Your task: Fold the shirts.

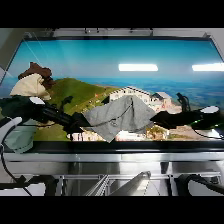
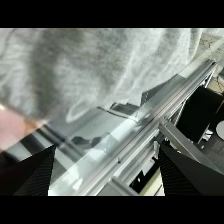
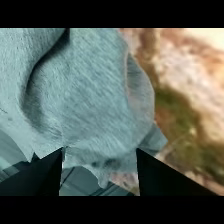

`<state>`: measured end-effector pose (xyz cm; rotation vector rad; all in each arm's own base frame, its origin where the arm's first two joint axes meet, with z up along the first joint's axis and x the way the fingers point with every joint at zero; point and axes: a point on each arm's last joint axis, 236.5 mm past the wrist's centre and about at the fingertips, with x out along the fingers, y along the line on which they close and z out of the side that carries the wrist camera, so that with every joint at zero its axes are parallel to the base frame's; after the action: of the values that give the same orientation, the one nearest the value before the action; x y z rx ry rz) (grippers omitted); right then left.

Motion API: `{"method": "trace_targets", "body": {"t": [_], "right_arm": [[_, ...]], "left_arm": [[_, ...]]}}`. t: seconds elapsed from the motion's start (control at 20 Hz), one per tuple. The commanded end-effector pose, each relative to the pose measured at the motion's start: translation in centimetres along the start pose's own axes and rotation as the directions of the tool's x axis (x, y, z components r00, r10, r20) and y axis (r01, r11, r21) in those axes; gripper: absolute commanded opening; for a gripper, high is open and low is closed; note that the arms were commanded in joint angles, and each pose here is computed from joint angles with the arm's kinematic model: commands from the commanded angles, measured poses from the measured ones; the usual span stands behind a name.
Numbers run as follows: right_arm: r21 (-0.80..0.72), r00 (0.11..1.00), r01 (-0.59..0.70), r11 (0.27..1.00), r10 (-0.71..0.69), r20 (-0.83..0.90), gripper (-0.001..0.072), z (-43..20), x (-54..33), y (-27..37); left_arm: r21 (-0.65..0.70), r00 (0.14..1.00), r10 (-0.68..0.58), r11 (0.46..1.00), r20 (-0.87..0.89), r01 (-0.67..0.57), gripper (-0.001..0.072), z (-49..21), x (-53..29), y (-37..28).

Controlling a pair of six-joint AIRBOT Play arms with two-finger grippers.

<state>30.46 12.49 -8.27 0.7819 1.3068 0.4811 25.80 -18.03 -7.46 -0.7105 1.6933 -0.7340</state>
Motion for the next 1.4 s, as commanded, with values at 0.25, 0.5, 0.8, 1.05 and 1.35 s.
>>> {"method": "trace_targets", "body": {"t": [0.25, 0.5, 0.8, 1.05, 1.35], "right_arm": [[-0.045, 0.996, -0.082, 0.996, 0.084, 0.036, 0.0316, 2.3, 2.3, 3.0], [-0.118, 0.993, -0.110, 0.987, 0.114, 0.028, 0.0017, 2.2, 1.5, 4.3], [-0.368, 0.927, -0.250, 0.896, 0.331, 0.176, 0.0018, 4.4, -11.8, 13.6], [-0.774, 0.694, 0.051, 0.631, 0.535, 0.482, 0.0017, 0.4, -29.2, 29.2], [-0.746, 0.519, 0.465, 0.477, 0.536, 0.666, 0.0017, -4.3, -36.4, 36.2]], "left_arm": [[0.127, 1.000, 0.015, 0.992, -0.016, -0.013, 0.0400, 3.8, 6.3, -2.9], [0.197, 1.000, -0.006, 0.980, 0.024, 0.002, 0.0013, 5.7, 3.8, -5.1], [0.343, 0.978, -0.118, 0.938, 0.169, 0.054, 0.0014, 1.4, -8.1, -13.3], [0.703, 0.830, -0.448, 0.704, 0.331, 0.100, 0.0019, -9.2, -18.9, -28.9], [0.801, 0.740, -0.489, 0.588, 0.462, -0.112, 0.0024, -14.7, -25.9, -35.3]]}}
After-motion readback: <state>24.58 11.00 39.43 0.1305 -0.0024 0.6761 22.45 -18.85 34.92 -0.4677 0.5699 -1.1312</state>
